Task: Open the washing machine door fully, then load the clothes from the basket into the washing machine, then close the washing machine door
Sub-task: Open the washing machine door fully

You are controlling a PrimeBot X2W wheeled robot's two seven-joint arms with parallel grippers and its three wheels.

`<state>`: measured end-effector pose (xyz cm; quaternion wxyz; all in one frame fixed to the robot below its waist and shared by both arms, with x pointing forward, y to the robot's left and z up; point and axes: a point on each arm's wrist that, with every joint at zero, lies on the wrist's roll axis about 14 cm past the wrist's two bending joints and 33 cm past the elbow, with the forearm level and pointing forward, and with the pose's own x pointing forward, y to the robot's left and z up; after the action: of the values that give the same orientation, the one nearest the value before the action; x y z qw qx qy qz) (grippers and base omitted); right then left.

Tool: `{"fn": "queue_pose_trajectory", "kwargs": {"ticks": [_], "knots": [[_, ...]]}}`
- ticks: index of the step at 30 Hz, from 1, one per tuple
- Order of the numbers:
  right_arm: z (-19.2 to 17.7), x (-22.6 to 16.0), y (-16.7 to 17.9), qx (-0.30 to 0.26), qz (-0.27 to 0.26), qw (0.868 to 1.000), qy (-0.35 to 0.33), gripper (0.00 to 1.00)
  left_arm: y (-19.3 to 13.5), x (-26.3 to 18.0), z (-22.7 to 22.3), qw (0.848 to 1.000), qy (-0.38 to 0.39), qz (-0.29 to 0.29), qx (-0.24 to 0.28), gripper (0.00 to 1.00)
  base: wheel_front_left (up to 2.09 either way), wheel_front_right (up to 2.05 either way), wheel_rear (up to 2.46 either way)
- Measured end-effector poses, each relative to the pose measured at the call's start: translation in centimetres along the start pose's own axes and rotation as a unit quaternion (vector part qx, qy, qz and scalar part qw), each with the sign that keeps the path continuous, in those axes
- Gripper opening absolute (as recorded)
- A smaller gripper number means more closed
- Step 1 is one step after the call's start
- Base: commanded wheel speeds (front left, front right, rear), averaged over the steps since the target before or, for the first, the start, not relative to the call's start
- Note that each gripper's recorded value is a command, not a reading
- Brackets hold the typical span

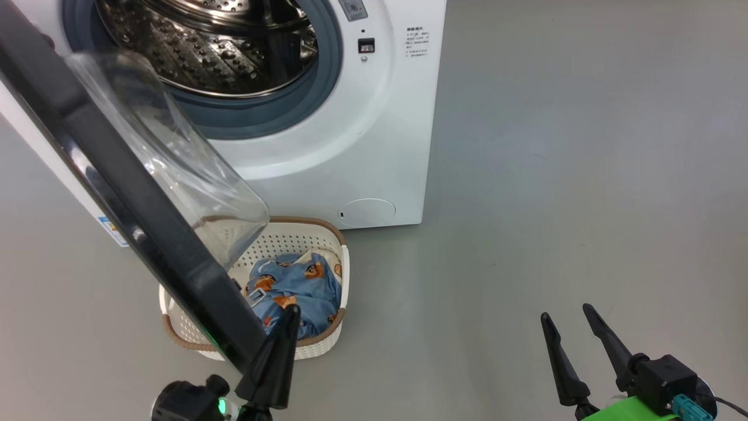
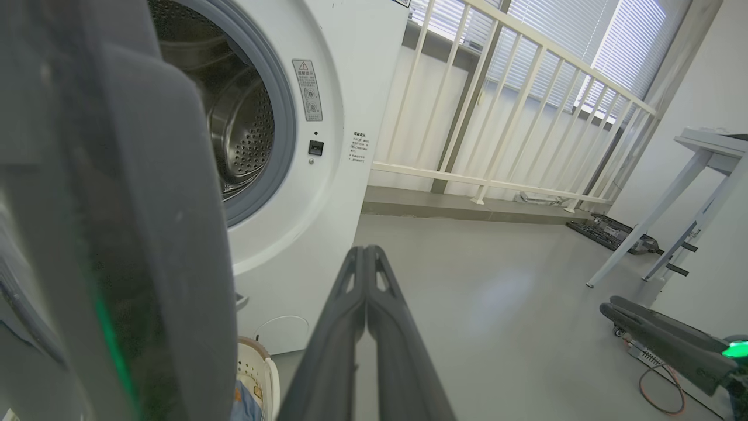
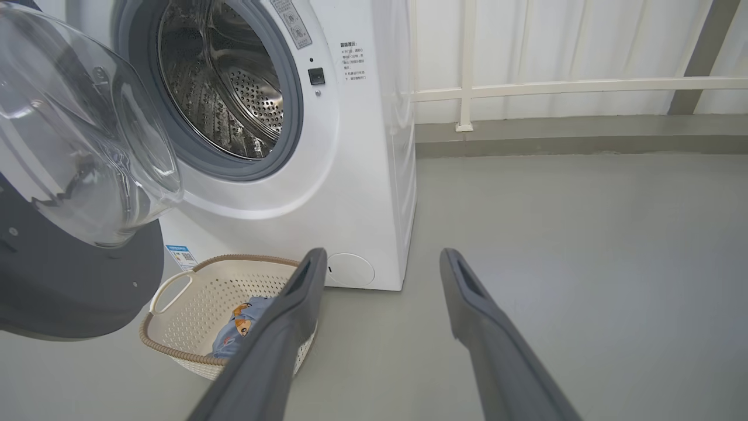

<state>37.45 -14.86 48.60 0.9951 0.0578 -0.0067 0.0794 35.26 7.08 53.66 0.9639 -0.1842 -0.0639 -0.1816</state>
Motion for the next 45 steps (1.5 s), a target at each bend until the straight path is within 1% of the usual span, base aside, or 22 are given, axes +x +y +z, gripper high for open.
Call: {"fn": "queue_pose_trajectory", "kwargs": {"ticks": [2, 14, 19, 23, 27, 36, 45], "knots": [[0.0, -0.1, -0.1, 0.007, -0.003, 1.0, 0.0, 1.0, 0.2, 0.1, -0.1, 1.0, 0.001, 0.002, 0.001, 0.0, 0.0, 0.0, 0.0], [-0.7, -0.7, -1.6, 0.008, -0.026, 1.0, 0.012, 1.0, 1.2, 2.3, -0.5, 1.0, 0.004, 0.003, 0.0, 0.0, 0.0, 0.0, 0.0], [-1.0, -0.6, -1.8, 0.009, -0.029, 0.999, 0.015, 1.0, 2.5, 2.3, -0.8, 1.0, 0.008, 0.028, -0.002, 0.0, 0.0, 0.0, 0.0], [-1.2, -0.2, -1.2, 0.011, -0.018, 1.0, 0.017, 1.0, 3.0, 2.0, -0.6, 0.999, 0.004, 0.04, -0.004, 0.0, 0.0, 0.0, 0.0], [-1.5, 0.3, -0.2, 0.013, -0.003, 1.0, 0.021, 1.0, 3.8, 1.4, -0.3, 0.998, -0.001, 0.063, -0.007, 0.0, 0.0, 0.0, 0.0], [-1.8, 1.6, 2.6, 0.018, 0.044, 0.999, 0.024, 1.0, 6.2, -1.6, 0.3, 0.992, -0.005, 0.126, -0.001, 0.0, 0.0, 0.0, 0.0], [-1.6, 2.5, 4.8, 0.019, 0.08, 0.996, 0.02, 1.0, 10.4, -5.8, 1.6, 0.974, -0.019, 0.227, 0.014, 0.0, 0.0, 0.0, 0.0]]}}
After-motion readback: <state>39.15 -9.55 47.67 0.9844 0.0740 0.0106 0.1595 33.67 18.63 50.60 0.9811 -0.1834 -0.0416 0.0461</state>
